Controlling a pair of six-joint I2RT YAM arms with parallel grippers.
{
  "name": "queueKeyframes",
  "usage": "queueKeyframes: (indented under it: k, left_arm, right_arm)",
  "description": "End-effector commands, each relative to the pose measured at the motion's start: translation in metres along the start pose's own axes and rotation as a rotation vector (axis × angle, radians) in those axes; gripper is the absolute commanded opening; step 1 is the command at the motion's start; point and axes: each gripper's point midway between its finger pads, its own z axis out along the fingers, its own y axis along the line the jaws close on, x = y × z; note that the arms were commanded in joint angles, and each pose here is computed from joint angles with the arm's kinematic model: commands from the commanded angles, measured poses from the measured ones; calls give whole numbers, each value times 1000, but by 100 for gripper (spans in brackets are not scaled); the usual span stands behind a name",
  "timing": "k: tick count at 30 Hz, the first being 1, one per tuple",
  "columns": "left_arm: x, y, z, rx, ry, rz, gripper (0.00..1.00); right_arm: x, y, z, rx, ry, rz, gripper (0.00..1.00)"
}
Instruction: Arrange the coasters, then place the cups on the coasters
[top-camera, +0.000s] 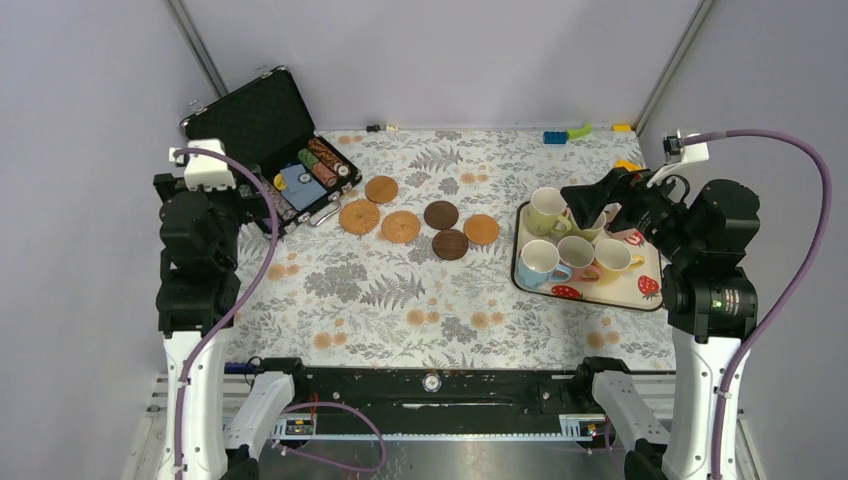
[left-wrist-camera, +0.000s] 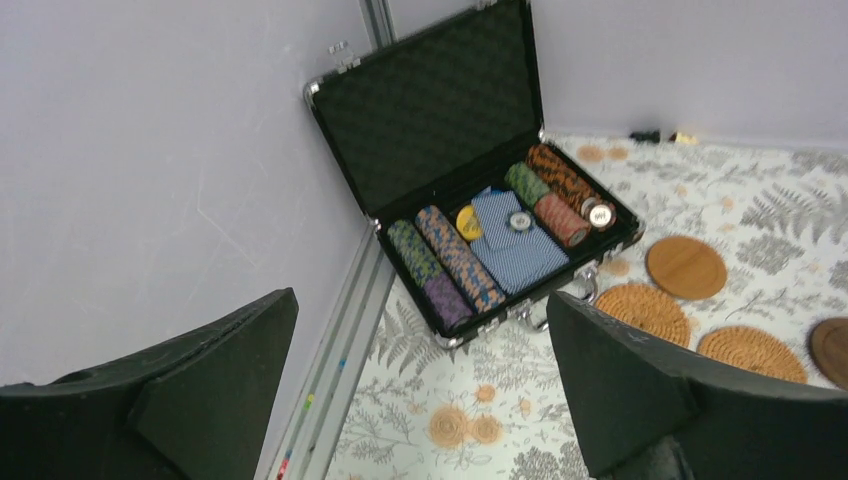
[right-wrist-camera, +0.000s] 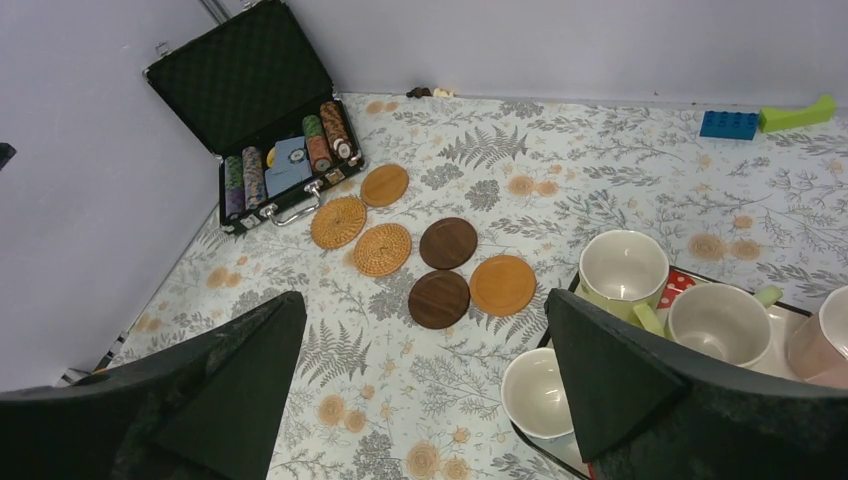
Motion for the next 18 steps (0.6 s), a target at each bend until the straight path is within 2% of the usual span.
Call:
queueKeyframes:
  k: [1, 7, 10, 13, 15, 18]
  left_arm:
    - [11, 6, 11, -52, 11, -2, 99]
    - [25, 2, 1, -8, 69, 66, 99]
    - [57, -4, 4, 18, 145, 101, 99]
    - [87, -29, 5, 135, 192, 80, 99]
    - [101, -48, 0, 252, 214, 99, 99]
    - [101, -48, -6, 270, 220, 114, 99]
  right_arm:
    - [-4, 8, 8, -70, -26, -23, 98]
    - [7, 22, 15, -200, 5, -28, 98]
    - [12, 27, 16, -242, 20, -19, 98]
    - [18, 26, 32, -273, 49, 33, 98]
    - [32, 29, 56, -290, 132, 62, 99]
    - [62, 30, 97, -238, 289, -19, 98]
